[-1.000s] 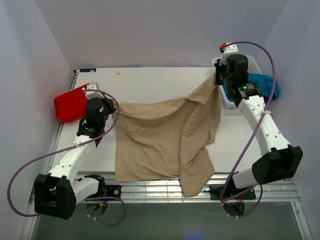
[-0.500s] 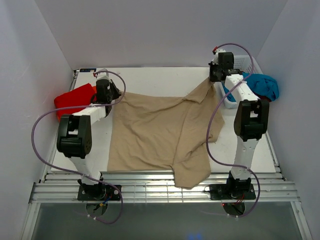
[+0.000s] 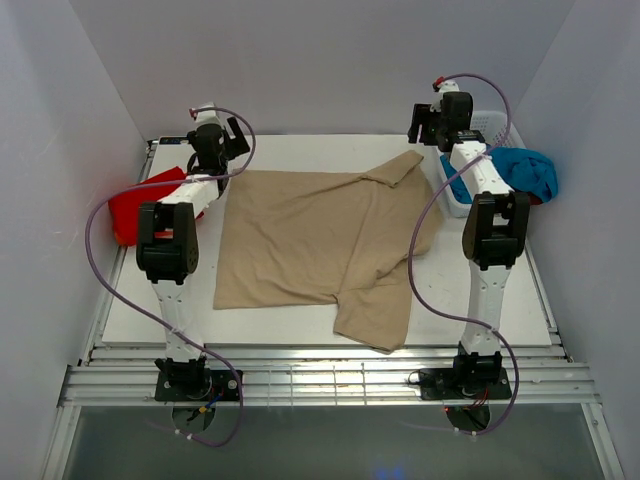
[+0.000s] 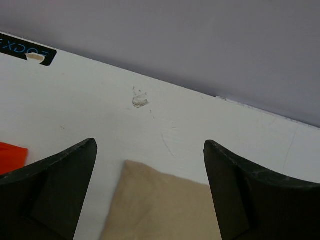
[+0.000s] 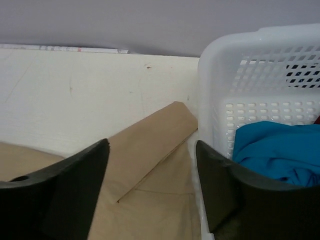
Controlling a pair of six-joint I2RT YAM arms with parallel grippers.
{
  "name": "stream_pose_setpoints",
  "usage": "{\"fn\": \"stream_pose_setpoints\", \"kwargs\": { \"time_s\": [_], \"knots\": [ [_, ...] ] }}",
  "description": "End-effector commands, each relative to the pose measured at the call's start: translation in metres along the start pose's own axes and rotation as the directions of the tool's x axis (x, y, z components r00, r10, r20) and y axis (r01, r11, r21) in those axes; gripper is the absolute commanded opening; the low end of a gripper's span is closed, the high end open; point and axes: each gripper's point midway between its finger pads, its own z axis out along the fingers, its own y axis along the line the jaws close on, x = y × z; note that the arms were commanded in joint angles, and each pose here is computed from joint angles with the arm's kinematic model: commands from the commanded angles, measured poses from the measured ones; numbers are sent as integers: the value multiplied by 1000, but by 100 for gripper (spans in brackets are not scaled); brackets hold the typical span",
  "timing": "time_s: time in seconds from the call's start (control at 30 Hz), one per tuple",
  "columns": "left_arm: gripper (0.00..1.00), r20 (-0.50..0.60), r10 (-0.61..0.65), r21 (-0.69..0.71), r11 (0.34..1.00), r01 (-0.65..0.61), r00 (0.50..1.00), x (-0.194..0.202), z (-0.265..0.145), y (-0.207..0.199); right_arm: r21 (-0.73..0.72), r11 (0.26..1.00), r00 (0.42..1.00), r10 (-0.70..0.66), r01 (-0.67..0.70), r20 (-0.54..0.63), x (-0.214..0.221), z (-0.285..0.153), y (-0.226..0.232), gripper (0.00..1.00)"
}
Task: Fold and stack the t-shirts
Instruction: Flatten the tshirt out
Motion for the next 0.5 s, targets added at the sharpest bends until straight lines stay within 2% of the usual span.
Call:
{"fn": "stream_pose_setpoints", "kwargs": {
  "time_s": [0.0,0.07,0.1,0.13,0.2,0.23,0.27,0.3,0.33,0.37,0.4,0.43,0.47],
  "knots": [
    [98,142,-25,-14,1000,28,990,-86,-42,-6,-87,994,987,-47,61,153,-66,-54,21,81],
    [98,150,-40,15,999,38,988,-95,-63,-16,-131,989,989,-54,72,136,-64,-72,31,82],
    [98,109,-44,18,999,42,993,-76,-75,-14,-128,990,992,-51,65,112,-58,-90,34,82],
    [98,136,-90,57,995,83,987,-94,-99,-23,-122,991,995,-40,51,91,-50,-97,33,81],
    [98,84,-130,137,984,117,988,-77,-127,-42,-152,987,996,-36,48,82,-47,-127,44,76],
    [98,40,-151,151,978,143,988,-58,-150,-43,-148,989,1000,-24,24,0,-10,-128,48,75],
    [93,11,-154,171,974,150,988,-42,-165,-55,-144,989,999,-22,18,-26,3,-136,52,72],
    [85,-15,-159,176,971,159,987,-28,-176,-57,-147,989,997,-27,16,-71,31,-150,62,68],
    [73,-86,-150,157,974,162,985,10,-190,-50,-109,994,995,-29,18,-94,45,-155,61,59],
    [38,-92,-196,178,961,210,976,9,-208,-58,-92,996,992,-30,19,-121,59,-162,64,39],
    [8,-125,-203,174,959,223,971,24,-218,-57,-90,995,991,-43,32,-125,65,-175,74,28],
    [0,-177,-201,153,961,229,963,51,-229,-50,-42,998,980,-45,38,-195,99,-178,67,17],
    [0,-186,-224,164,953,255,957,52,-242,-52,-29,999,971,-28,21,-236,116,-185,69,8]
  ]
}}
